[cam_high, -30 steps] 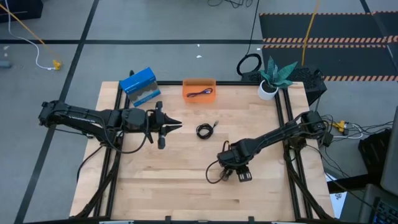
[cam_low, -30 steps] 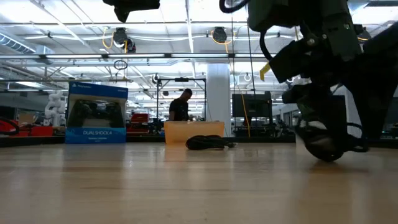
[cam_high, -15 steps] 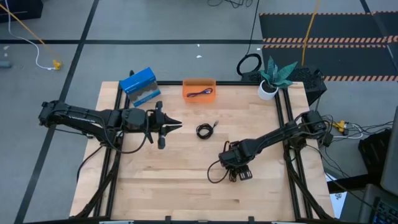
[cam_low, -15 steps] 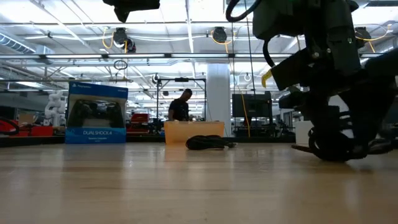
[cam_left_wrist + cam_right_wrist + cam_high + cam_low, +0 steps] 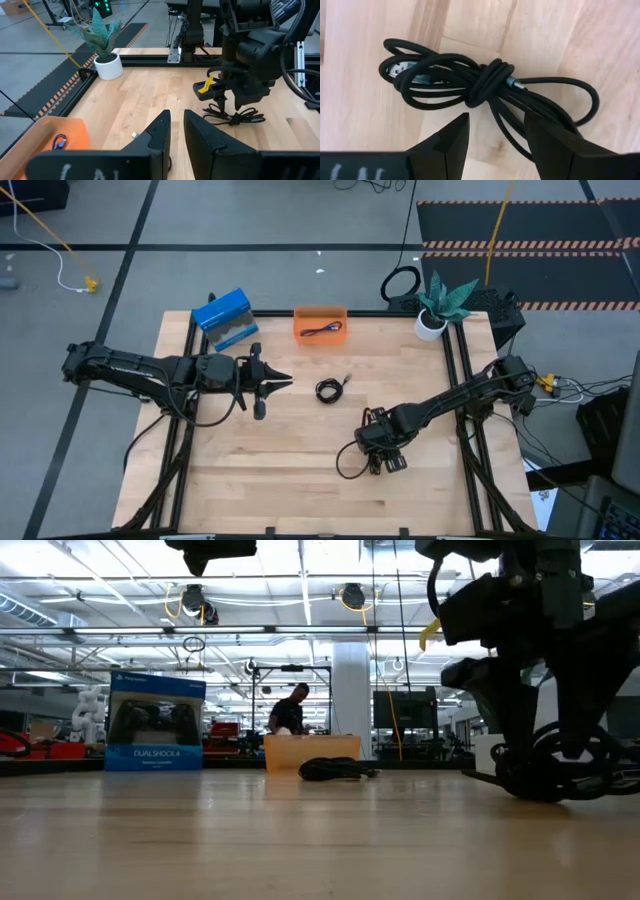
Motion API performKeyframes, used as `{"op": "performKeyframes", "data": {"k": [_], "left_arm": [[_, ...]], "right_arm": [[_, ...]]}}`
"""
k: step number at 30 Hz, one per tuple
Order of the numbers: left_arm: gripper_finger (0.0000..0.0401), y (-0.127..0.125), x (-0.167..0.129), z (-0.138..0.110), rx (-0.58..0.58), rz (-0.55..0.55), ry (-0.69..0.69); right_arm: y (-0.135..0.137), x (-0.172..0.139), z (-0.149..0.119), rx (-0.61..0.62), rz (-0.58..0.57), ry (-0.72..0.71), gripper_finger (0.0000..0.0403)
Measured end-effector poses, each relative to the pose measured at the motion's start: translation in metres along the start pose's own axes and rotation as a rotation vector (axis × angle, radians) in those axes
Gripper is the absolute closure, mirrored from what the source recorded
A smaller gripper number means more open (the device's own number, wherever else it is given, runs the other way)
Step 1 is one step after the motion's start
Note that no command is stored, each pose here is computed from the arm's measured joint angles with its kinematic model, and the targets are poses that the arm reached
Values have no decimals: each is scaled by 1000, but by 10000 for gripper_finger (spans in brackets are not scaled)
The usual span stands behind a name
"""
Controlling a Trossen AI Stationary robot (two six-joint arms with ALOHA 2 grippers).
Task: Pick and place USB-C Cables
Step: Put the bottom black charger cable into the orange bin
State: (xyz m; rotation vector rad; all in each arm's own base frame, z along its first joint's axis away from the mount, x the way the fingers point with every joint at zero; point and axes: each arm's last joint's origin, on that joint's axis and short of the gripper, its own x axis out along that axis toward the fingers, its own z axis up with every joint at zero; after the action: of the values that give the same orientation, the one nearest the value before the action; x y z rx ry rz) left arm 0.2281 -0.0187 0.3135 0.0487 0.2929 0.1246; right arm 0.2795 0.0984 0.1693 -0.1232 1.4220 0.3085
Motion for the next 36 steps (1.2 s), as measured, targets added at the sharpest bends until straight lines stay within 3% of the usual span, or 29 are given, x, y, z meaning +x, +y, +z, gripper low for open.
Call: {"op": "performKeyframes", "data": {"k": [15, 19, 29, 33, 36], "left_arm": [[343, 0, 0, 0, -2, 0, 0], [343, 0, 0, 0, -2, 0, 0], [343, 0, 0, 0, -2, 0, -1], [343, 0, 0, 0, -2, 0, -1], [343, 0, 0, 0, -2, 0, -1]], "right_arm": [[-5, 30, -13, -108, -49, -109, 220], [-5, 31, -14, -76, -46, -109, 220], [0, 26, -11, 142, 1, -115, 240], [8, 15, -9, 115, 21, -151, 247], [11, 13, -9, 65, -34, -165, 247]]}}
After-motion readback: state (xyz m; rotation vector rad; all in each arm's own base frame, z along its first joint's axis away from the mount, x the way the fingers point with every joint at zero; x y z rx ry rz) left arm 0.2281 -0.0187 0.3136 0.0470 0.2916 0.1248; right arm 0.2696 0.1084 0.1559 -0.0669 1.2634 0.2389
